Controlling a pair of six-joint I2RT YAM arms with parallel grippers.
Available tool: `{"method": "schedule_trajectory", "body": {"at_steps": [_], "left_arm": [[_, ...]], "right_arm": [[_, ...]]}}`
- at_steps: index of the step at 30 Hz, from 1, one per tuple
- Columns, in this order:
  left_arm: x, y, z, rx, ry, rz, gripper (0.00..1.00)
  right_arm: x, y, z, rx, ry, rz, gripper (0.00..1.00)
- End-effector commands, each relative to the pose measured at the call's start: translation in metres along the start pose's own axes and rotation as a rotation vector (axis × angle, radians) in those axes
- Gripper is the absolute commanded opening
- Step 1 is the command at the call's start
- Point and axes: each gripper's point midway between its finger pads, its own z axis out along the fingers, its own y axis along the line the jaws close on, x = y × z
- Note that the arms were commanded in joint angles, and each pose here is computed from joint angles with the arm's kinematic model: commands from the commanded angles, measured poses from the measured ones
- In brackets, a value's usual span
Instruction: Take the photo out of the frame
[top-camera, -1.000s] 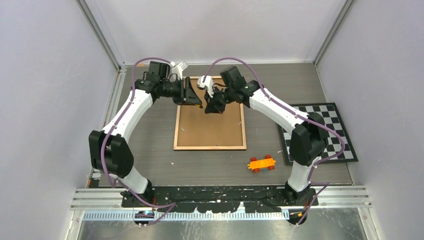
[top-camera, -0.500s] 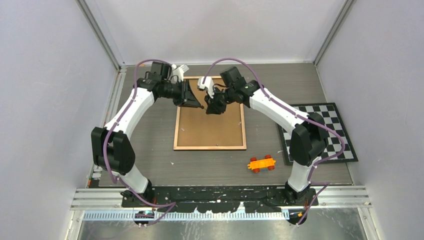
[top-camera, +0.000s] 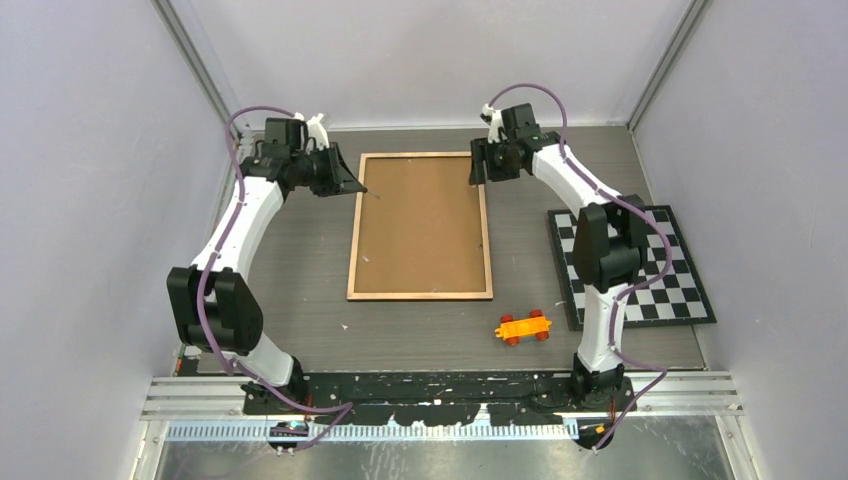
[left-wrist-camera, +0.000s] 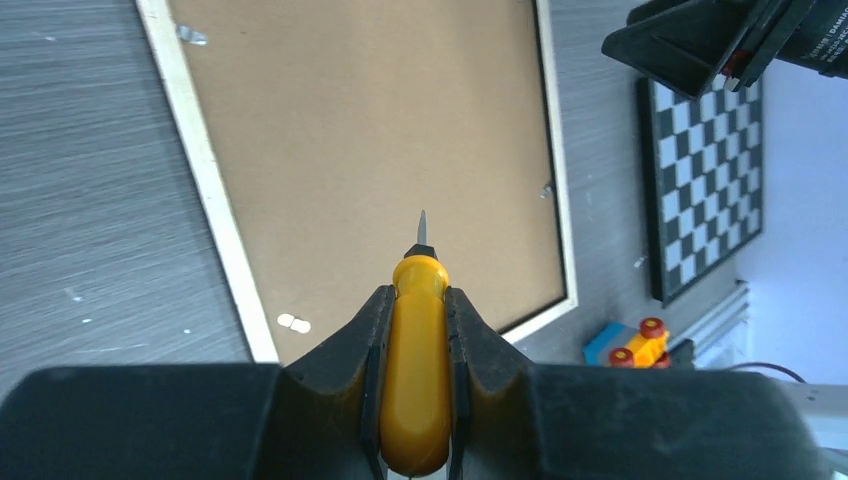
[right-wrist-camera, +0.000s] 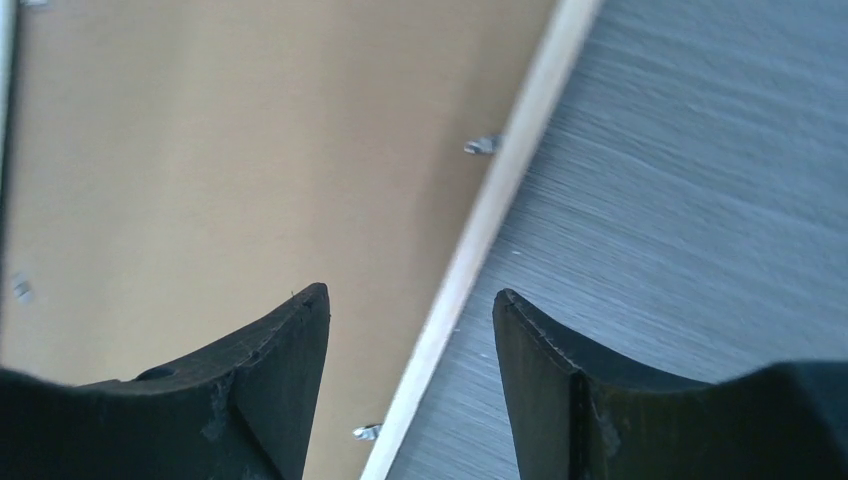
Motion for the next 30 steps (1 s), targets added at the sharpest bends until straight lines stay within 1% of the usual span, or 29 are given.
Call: {"method": "schedule_trajectory", "body": {"at_steps": [1,4,12,18,20,26,27,30], "left_arm": [[-0.028,0.009,-0.017,-0.106,-0.123,0.106,0.0],[-0.033,0.016,-0.021,-0.14,-0.129,0.131,0.0],[-0.031,0.034,-0.022,-0.211,-0.116,0.185,0.0],[-0.028,0.053,-0.022,-0.287,-0.075,0.23,0.0],[-0.027,0.055,-0.022,-0.289,-0.065,0.244,0.0],[-0.023,0.058,-0.019,-0.281,-0.043,0.286,0.0],[-0.022,0.061,-0.018,-0.286,-0.033,0.293,0.0],[-0.018,0.067,-0.014,-0.29,0.01,0.334,0.0]], "right_arm": [[0.003,-0.03,0.01,0.187,0.002,0.118,0.64],[0.013,-0.044,0.022,0.233,0.032,0.15,0.63],[0.028,-0.046,0.052,0.196,0.078,0.172,0.59],[0.044,-0.036,0.07,0.134,0.126,0.163,0.51],[0.05,-0.03,0.074,0.116,0.143,0.155,0.46],[0.066,-0.007,0.08,0.063,0.178,0.137,0.24],[0.068,-0.003,0.081,0.058,0.18,0.134,0.21],[0.073,0.008,0.083,0.046,0.187,0.127,0.17]]}}
